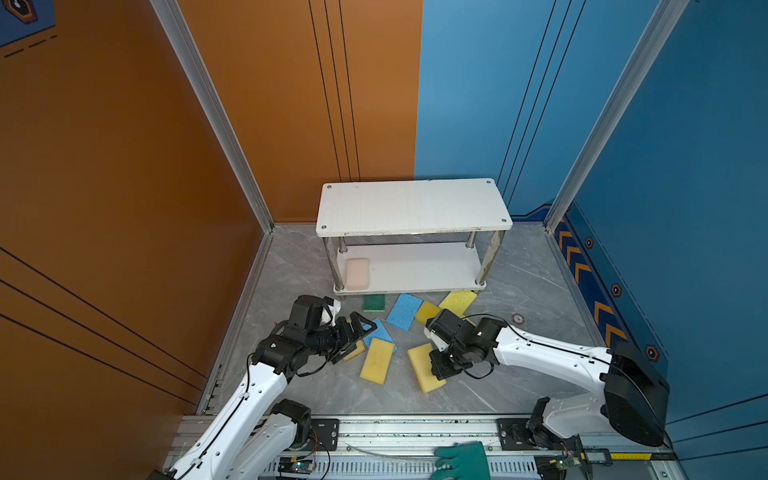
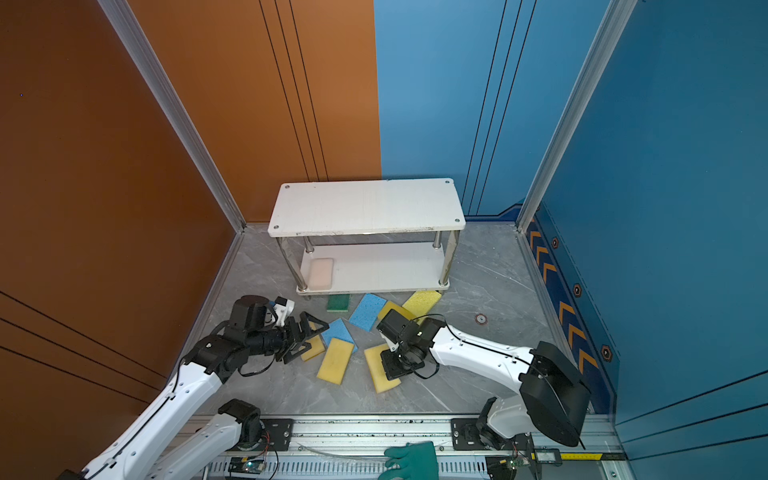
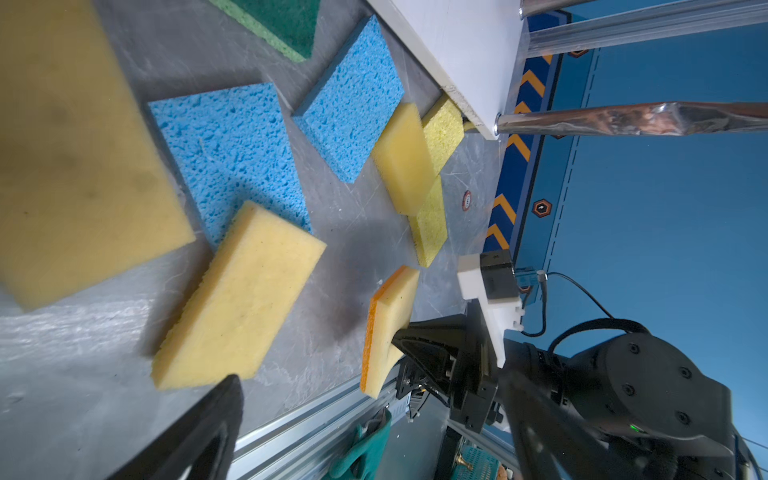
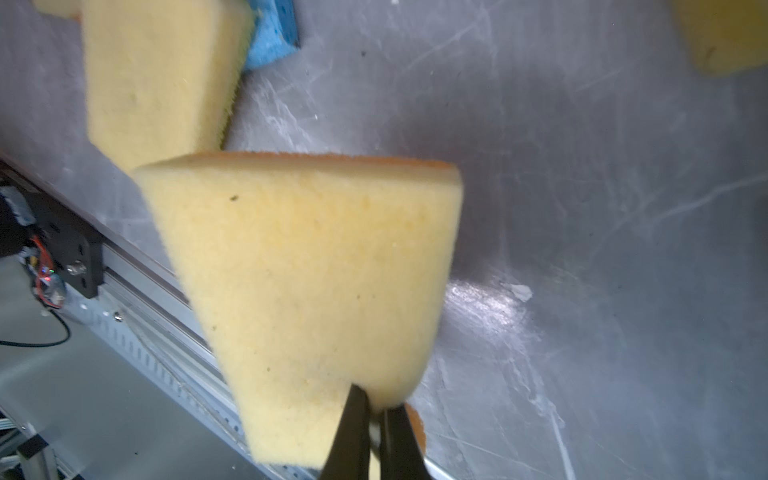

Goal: Place and organize the cleaning sponges onto the shelf
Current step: 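Lift the yellow sponge with the right gripper while the left gripper approaches it, then close the left gripper on the yellow sponge held by the right gripper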

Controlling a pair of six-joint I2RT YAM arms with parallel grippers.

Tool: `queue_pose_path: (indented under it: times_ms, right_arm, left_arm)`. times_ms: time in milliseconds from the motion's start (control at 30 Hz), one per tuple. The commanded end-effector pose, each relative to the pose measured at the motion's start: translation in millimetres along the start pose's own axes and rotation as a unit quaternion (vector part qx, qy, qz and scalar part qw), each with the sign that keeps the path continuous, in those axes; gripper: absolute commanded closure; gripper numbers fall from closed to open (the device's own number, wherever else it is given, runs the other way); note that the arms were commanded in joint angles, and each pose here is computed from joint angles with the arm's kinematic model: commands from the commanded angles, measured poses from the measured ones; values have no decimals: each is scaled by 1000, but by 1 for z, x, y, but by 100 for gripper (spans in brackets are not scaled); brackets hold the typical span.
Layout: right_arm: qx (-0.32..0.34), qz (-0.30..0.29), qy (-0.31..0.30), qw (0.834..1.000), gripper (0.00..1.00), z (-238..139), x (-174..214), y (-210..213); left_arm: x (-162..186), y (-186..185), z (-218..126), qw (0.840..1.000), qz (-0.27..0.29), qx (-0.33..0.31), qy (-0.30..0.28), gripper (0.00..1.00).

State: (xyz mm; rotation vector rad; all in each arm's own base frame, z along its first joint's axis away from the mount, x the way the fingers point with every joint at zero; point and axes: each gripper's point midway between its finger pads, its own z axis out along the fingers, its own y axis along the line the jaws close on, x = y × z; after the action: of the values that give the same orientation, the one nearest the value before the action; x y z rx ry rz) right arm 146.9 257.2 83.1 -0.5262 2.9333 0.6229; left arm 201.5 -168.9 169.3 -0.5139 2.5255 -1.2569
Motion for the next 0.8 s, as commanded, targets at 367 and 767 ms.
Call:
queue_pose_path:
  times_ms: [367,767]
  right_arm:
    - [-115,73,-90,986,99,-86,-61,43]
    - [-136,63,-98,984,100,-101,-71,58]
  left_arm:
    - [13,-93,26,983,102,150,14,1]
    - [26,-113,39,978,149,144,20,10]
